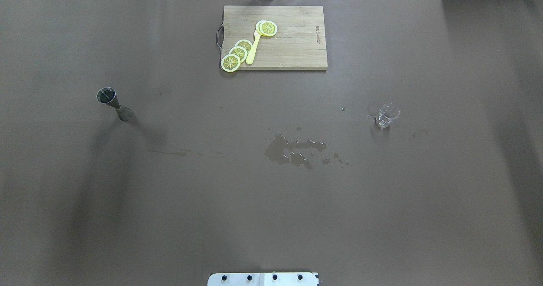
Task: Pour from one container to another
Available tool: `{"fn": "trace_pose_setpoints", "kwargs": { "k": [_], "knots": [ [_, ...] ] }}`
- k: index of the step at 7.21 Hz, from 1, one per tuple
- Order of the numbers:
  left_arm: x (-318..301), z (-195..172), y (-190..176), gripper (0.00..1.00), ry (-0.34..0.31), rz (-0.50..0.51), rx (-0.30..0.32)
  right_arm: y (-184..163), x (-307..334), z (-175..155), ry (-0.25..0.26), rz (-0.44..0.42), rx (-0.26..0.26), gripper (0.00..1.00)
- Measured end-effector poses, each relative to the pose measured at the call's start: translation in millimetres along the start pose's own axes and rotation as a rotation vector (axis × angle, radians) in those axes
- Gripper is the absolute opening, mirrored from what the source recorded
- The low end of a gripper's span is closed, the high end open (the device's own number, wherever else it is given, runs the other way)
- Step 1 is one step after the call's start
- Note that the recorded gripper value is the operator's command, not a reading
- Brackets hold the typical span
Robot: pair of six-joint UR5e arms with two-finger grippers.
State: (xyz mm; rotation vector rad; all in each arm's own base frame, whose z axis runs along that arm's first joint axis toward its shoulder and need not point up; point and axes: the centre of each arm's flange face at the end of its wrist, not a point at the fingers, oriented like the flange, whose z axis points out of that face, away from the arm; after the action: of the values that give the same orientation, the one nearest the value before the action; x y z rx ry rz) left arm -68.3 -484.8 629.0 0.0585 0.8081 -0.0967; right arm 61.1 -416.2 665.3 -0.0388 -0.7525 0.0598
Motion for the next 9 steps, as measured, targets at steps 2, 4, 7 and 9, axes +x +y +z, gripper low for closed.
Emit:
{"fn": "trace_pose_setpoints", "kwargs": {
  "k": [2,4,7,9],
  "knots": [
    [-1.8,2.8,-2.1,0.99,0.001,-0.005,-0.007,0.2,0.1,-0.1,0.002,-0.002,0.001,1.0],
    [-7.8,10.0,-5.5,0.99,0.003,-0.018,-0.022,0.0,0.0,-0.4,0.004,-0.003,0.001,1.0],
    [-17.9,13.0,-4.8,0.99,0.002,-0.032,-0.027,-1.0,0.6,-1.1,0.016,-0.004,0.004,1.0],
    [-17.6,10.3,-5.1,0.99,0.004,-0.033,-0.022,-1.7,0.4,-1.5,0.018,-0.005,0.005,1.0]
  ]
}}
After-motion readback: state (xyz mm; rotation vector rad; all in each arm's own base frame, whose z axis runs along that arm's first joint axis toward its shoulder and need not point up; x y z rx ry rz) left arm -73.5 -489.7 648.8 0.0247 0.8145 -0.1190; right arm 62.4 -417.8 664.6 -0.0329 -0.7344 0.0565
